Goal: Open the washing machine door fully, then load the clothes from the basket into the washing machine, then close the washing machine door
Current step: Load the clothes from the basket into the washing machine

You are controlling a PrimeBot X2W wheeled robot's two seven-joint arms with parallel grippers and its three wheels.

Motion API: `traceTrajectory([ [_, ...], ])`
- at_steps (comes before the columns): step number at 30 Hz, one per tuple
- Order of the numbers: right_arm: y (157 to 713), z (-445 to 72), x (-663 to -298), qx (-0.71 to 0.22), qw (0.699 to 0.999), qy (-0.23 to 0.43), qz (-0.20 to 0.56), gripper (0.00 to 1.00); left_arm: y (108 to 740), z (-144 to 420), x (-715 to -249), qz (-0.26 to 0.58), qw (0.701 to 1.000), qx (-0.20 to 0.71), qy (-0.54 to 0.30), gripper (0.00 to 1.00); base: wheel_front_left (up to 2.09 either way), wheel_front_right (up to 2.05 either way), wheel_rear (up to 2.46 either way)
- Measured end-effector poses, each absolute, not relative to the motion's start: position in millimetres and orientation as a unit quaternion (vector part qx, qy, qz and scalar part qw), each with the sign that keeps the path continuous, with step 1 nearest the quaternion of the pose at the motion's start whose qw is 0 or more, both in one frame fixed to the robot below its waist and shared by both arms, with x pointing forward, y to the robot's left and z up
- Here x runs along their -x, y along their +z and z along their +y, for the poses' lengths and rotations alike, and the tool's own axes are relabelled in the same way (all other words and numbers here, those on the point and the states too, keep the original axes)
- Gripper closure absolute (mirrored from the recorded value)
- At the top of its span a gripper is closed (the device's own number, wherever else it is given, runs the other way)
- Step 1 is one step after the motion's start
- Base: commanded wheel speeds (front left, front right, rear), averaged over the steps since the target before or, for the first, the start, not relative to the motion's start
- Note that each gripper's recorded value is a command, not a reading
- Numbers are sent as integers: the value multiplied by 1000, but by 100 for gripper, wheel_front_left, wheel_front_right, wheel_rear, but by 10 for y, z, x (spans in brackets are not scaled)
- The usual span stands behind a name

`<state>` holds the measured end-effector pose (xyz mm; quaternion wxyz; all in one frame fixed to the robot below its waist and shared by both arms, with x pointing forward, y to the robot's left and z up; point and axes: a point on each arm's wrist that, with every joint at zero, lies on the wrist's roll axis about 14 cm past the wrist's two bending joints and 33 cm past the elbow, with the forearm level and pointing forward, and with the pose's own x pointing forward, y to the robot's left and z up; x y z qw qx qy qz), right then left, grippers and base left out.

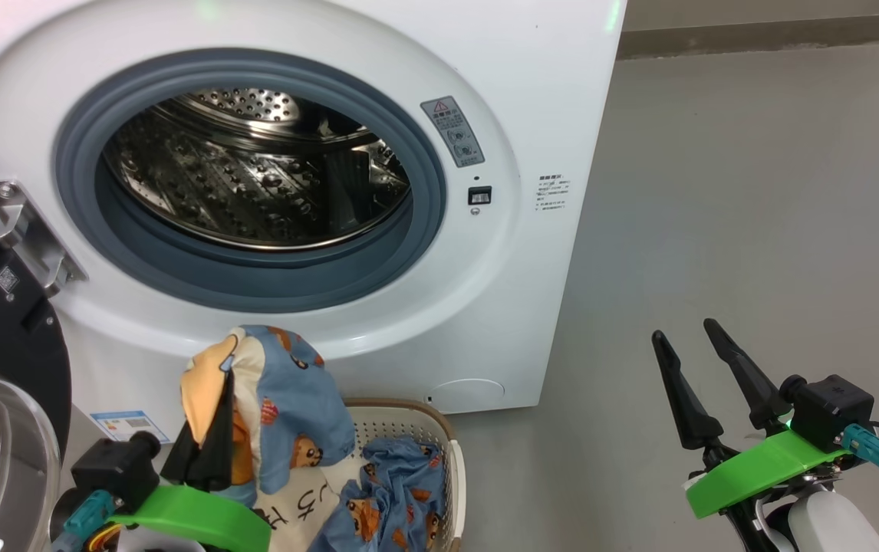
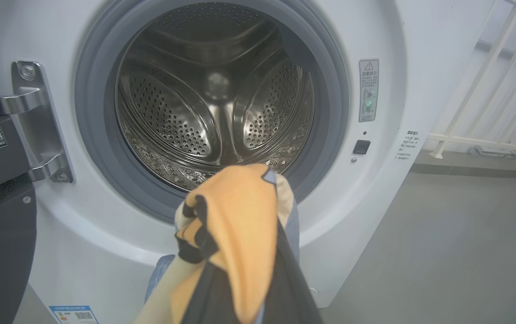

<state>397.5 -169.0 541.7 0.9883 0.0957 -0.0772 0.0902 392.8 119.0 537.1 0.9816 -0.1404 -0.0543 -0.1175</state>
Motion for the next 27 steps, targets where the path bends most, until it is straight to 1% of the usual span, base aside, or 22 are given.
traceTrajectory([
  [21,5359,-1714,-3982,-91,990,87,-70,0,5354,1124,-3952,-47,981,137,-129,100,0,0,0],
  [27,5303,-1739,-3980,-91,990,83,-62,0,5538,1076,-4128,-74,979,122,-143,100,0,0,0],
])
